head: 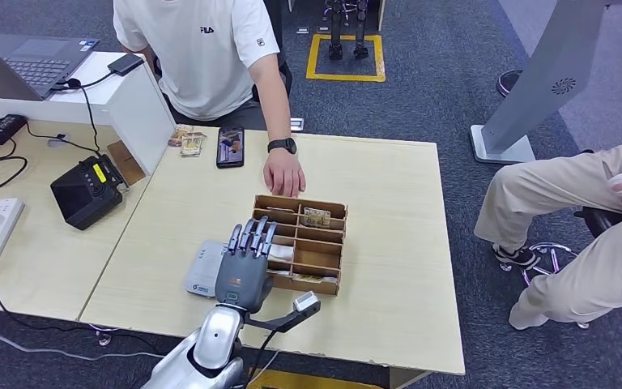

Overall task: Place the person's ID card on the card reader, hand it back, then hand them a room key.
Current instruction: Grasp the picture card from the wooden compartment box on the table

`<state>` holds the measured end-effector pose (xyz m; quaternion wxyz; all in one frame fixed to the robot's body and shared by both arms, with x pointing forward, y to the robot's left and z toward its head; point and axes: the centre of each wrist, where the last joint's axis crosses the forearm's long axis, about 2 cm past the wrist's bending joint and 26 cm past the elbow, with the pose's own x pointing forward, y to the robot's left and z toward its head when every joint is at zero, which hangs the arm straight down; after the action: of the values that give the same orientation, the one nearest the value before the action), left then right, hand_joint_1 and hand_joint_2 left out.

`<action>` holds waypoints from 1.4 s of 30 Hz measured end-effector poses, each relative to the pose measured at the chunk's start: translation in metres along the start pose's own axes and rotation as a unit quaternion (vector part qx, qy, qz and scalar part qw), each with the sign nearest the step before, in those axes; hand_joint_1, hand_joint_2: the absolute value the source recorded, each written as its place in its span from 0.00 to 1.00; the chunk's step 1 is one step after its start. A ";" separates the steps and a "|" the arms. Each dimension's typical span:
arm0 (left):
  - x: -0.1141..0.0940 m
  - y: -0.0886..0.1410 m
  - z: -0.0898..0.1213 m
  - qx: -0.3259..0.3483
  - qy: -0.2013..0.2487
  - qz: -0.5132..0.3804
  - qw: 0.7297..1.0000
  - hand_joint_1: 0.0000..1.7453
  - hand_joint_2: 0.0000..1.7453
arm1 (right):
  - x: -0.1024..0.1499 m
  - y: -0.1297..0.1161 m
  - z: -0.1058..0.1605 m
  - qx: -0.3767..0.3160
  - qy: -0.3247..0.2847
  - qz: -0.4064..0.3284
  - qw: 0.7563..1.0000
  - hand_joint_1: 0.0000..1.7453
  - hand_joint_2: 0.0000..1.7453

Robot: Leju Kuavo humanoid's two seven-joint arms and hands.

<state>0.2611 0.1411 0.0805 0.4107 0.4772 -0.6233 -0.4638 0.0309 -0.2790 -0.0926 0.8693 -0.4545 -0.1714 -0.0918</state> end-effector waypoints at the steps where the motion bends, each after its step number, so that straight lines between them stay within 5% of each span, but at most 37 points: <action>1: -0.001 0.000 0.000 0.002 -0.001 0.001 1.000 0.00 1.00 | 0.000 0.000 0.000 0.000 0.000 0.000 1.000 0.00 1.00; 35: -0.005 0.014 -0.004 0.021 -0.041 0.015 0.999 0.00 1.00 | 0.000 0.000 0.000 -0.002 0.002 -0.006 1.000 0.00 1.00; 37: -0.004 0.014 -0.004 0.021 -0.044 0.015 0.999 0.18 1.00 | 0.000 0.000 0.000 -0.002 0.002 -0.007 1.000 0.00 1.00; 39: -0.004 0.014 -0.004 0.021 -0.046 0.016 0.999 0.68 1.00 | 0.000 0.000 0.000 -0.002 0.001 -0.007 1.000 0.00 1.00; 41: -0.002 0.013 -0.004 0.021 -0.047 0.018 0.999 1.00 1.00 | 0.000 0.000 0.000 -0.002 -0.001 -0.007 1.000 0.00 1.00; 42: -0.002 0.013 -0.003 0.021 -0.047 0.019 0.998 1.00 1.00 | 0.000 0.000 0.000 -0.002 -0.001 -0.007 1.000 0.00 1.00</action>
<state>0.2620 0.1437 0.0938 0.3796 0.4516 -0.6607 -0.4641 0.0307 -0.2787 -0.0927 0.8674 -0.4554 -0.1752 -0.0974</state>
